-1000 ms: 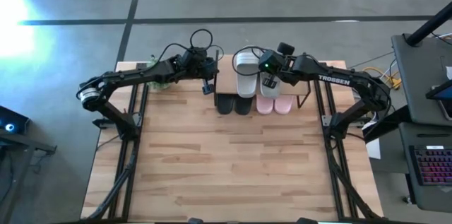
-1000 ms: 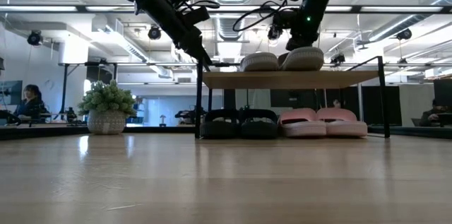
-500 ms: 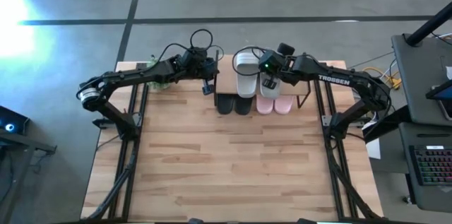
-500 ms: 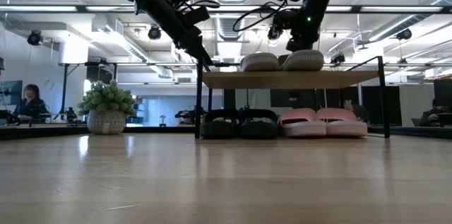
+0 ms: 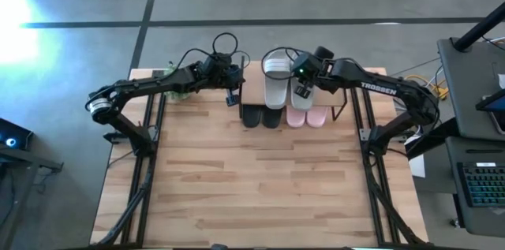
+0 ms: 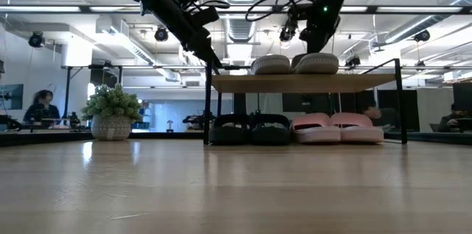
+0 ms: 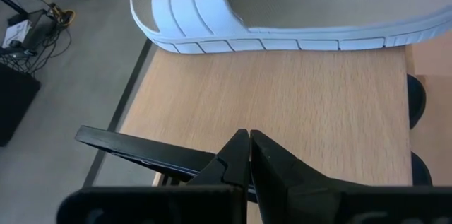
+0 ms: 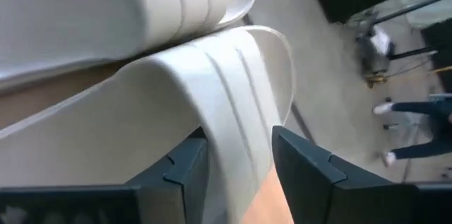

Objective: Pick and place slides into the shelf
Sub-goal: Adjust the gray slippers on the shelf

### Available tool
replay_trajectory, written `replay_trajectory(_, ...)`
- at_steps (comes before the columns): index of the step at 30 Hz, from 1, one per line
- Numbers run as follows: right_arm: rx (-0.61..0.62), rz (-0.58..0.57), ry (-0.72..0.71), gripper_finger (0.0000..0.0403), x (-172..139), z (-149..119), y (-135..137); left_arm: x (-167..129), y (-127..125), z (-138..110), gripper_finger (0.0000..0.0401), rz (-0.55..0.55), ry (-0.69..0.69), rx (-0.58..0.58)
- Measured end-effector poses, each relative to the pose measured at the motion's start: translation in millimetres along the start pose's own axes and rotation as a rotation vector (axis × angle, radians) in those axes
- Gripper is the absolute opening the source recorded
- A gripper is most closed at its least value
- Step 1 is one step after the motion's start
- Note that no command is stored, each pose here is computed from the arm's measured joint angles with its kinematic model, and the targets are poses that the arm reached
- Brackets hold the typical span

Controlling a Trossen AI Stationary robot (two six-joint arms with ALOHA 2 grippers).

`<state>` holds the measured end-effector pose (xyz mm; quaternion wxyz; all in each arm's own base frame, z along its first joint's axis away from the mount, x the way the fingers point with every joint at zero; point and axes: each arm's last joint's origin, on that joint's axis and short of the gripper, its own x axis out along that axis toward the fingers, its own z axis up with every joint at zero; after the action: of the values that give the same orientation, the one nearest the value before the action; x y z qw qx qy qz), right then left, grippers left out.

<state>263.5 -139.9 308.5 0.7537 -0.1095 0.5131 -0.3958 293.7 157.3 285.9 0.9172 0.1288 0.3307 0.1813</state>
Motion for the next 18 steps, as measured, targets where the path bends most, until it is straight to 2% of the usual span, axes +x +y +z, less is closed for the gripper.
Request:
replay_trajectory(2, 0.023, 0.023, 0.009, 0.0145, -4, -1, -2, 0, 0, 0, 0.0000, -0.001, 0.001, 0.000)
replay_trajectory(6, 0.045, 0.150, 0.034, 0.0146, -7, -5, 0, 0, 0, 0, 0.0000, -0.001, -0.002, 0.000)
replay_trajectory(14, 0.098, 0.193, 0.086, 0.0146, -4, -11, 7, 0, 0, 0, 0.0000, -0.002, -0.005, -0.010)
replay_trajectory(18, 0.124, 0.287, 0.057, 0.0146, -16, -11, 3, 0, 0, 0, 0.0000, -0.004, -0.006, -0.045)
